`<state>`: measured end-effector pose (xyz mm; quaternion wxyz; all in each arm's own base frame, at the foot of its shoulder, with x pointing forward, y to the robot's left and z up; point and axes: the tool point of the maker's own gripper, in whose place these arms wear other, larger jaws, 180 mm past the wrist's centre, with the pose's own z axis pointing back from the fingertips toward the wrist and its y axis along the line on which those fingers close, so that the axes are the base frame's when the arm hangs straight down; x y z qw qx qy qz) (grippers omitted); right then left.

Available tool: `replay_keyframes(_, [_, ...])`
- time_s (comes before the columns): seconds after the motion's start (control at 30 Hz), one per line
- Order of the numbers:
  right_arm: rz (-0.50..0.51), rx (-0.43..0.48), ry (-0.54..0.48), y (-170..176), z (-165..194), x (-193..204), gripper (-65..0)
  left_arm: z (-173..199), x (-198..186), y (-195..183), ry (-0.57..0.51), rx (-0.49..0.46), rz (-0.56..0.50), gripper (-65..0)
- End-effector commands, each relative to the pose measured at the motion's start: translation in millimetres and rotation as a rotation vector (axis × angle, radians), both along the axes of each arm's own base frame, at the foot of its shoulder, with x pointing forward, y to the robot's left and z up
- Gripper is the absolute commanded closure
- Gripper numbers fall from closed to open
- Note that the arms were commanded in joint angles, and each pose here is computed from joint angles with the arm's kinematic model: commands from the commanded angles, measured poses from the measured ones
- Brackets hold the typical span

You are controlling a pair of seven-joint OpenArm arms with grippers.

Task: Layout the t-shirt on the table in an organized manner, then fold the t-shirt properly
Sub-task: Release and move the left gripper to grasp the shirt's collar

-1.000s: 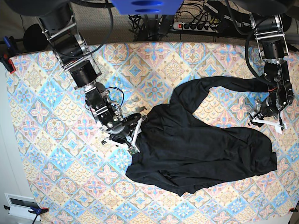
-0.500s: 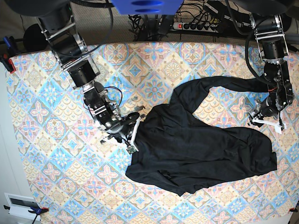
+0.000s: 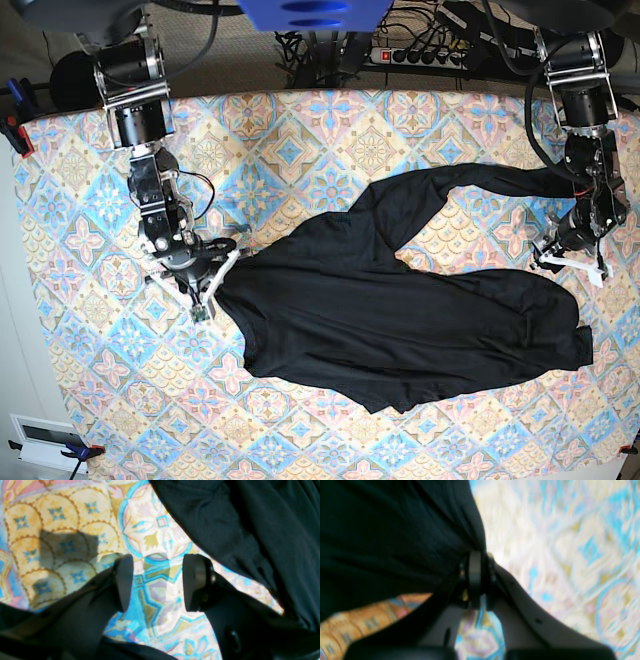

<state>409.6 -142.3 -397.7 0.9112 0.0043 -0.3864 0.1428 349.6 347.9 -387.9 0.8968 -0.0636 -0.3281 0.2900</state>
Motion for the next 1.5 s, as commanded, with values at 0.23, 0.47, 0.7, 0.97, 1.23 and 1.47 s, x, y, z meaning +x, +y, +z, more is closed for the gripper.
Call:
replay_keyframes(0.23, [-0.003,-0.016,-0.036,-8,16,9,-3.9,20,12,10,-0.053,0.03,0.003,-29.5])
replay_keyframes(0.47, [-0.013,0.006,-0.146,-9,57,21,-16.5,38,27,11,-0.098,0.031,0.0,-29.5])
replay_keyframes(0.7, [-0.035,0.021,-0.189,-15,73,27,-17.5,54,55,-11,-0.132,0.05,-0.073,-29.6])
replay_keyframes(0.97, [-0.035,0.022,-0.19,-15,74,28,-17.2,40,104,-89,-0.167,0.239,-0.288,-29.8])
replay_keyframes(1.23, [-0.032,0.023,-0.194,-13,75,27,-17.2,-10,114,-110,-0.036,0.44,-0.407,-29.8])
replay_keyframes(1.47, [-0.031,0.023,-0.195,-13,75,27,-17.2,-48,102,-137,0.043,0.54,-0.57,-28.4])
